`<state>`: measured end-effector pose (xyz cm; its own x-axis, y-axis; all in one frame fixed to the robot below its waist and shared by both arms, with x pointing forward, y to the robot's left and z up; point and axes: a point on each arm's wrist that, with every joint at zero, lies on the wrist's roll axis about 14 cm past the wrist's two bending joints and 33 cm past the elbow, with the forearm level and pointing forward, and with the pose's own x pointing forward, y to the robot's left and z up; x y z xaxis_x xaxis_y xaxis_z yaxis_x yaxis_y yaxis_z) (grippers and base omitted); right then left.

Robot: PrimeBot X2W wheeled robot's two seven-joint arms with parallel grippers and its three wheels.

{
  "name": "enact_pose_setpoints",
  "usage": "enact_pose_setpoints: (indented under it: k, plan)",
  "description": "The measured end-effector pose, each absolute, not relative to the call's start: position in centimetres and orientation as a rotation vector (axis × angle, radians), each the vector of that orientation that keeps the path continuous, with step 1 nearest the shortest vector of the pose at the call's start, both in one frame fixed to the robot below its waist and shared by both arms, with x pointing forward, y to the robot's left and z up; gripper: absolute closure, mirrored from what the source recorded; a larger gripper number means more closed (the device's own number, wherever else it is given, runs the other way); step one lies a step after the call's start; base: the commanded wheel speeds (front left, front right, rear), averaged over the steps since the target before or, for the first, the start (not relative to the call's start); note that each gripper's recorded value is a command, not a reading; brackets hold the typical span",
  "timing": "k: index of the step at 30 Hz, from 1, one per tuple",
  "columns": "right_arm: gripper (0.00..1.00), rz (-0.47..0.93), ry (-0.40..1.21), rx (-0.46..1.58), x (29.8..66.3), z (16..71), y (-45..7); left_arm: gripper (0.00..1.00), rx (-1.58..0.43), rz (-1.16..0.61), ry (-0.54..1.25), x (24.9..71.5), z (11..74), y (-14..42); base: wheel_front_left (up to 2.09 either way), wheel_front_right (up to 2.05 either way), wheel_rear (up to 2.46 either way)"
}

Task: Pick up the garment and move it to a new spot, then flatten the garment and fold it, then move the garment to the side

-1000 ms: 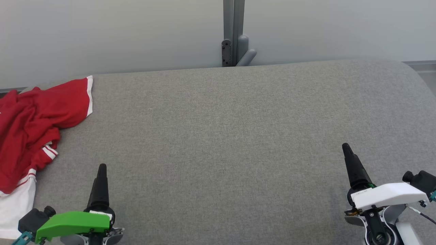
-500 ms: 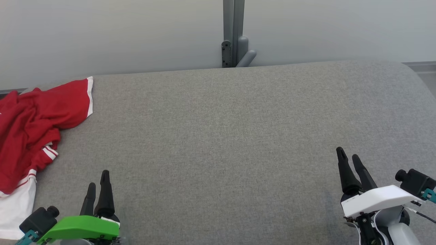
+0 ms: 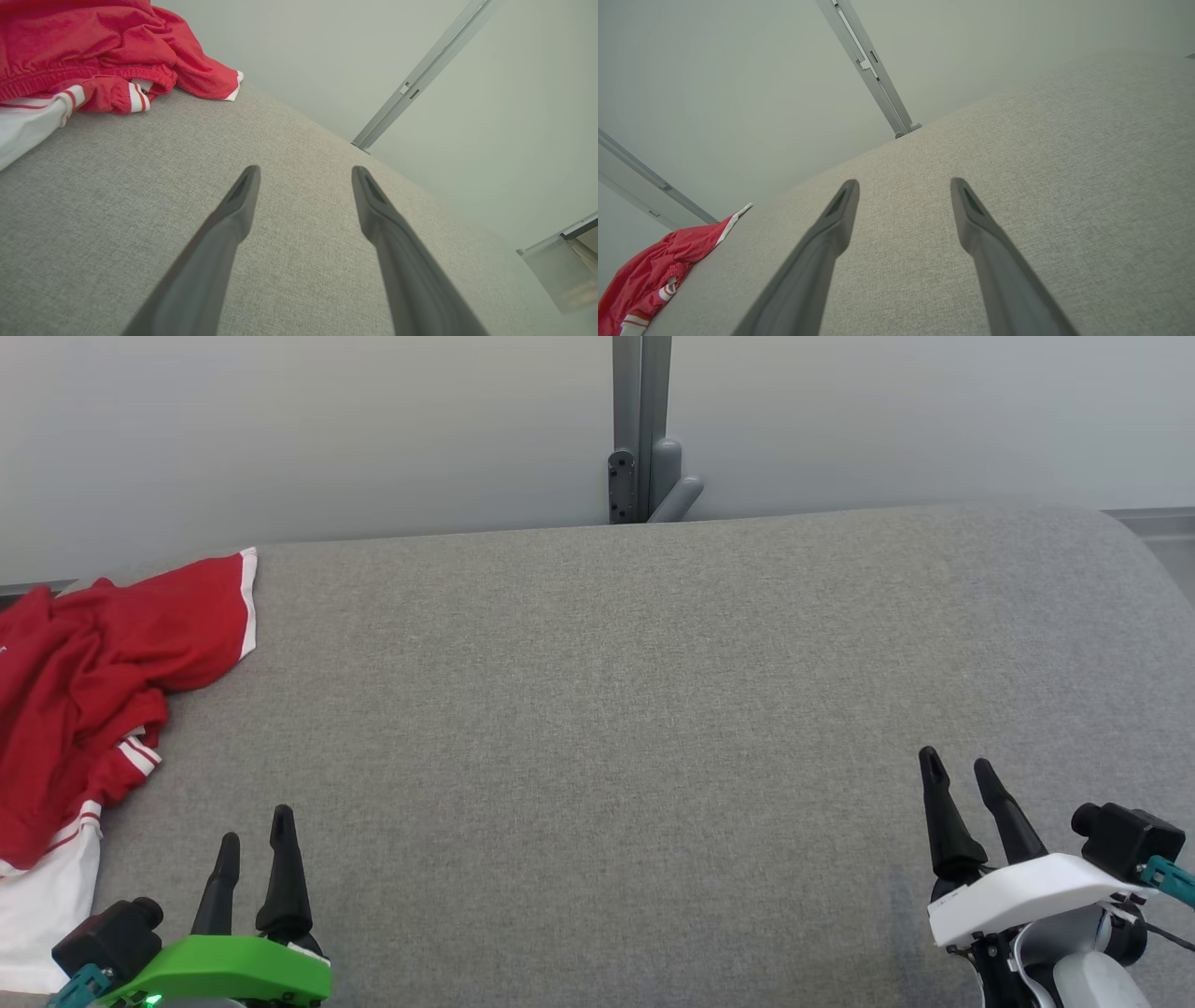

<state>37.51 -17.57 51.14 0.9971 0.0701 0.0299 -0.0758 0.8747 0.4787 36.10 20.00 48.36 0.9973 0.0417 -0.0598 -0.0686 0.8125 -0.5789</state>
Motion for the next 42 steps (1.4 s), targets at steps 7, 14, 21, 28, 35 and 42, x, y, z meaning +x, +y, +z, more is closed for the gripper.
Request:
enact_pose_setpoints:
  k: [7, 14, 21, 28, 35, 42]
  plan:
    - [0.0, 0.078, -0.025, 0.418, 37.4, 51.2, -17.6, 0.0, -0.533, 0.042, 0.033, 35.9, 48.6, 19.9, 0.0, 0.0, 0.0]
    - [0.0, 0.081, -0.032, 0.343, 37.3, 51.2, -17.7, 0.0, -0.465, 0.034, 0.033, 35.7, 48.3, 19.9, 0.0, 0.0, 0.0]
    - [0.0, 0.089, -0.042, 0.28, 37.2, 51.2, -17.5, 0.0, -0.389, 0.026, 0.035, 35.5, 48.1, 20.0, 0.0, 0.0, 0.0]
    - [0.0, 0.092, -0.051, 0.228, 37.1, 51.2, -17.4, 0.0, -0.325, 0.023, 0.029, 35.4, 48.1, 20.1, 0.0, 0.0, 0.0]
    - [0.0, 0.095, -0.053, 0.176, 36.9, 51.1, -17.4, 0.0, -0.278, 0.019, 0.025, 35.2, 48.1, 20.2, 0.0, 0.0, 0.0]
    - [0.0, 0.08, -0.061, 0.147, 36.8, 51.0, -17.9, 0.0, -0.218, 0.011, 0.021, 35.0, 48.0, 20.1, 0.0, 0.0, 0.0]
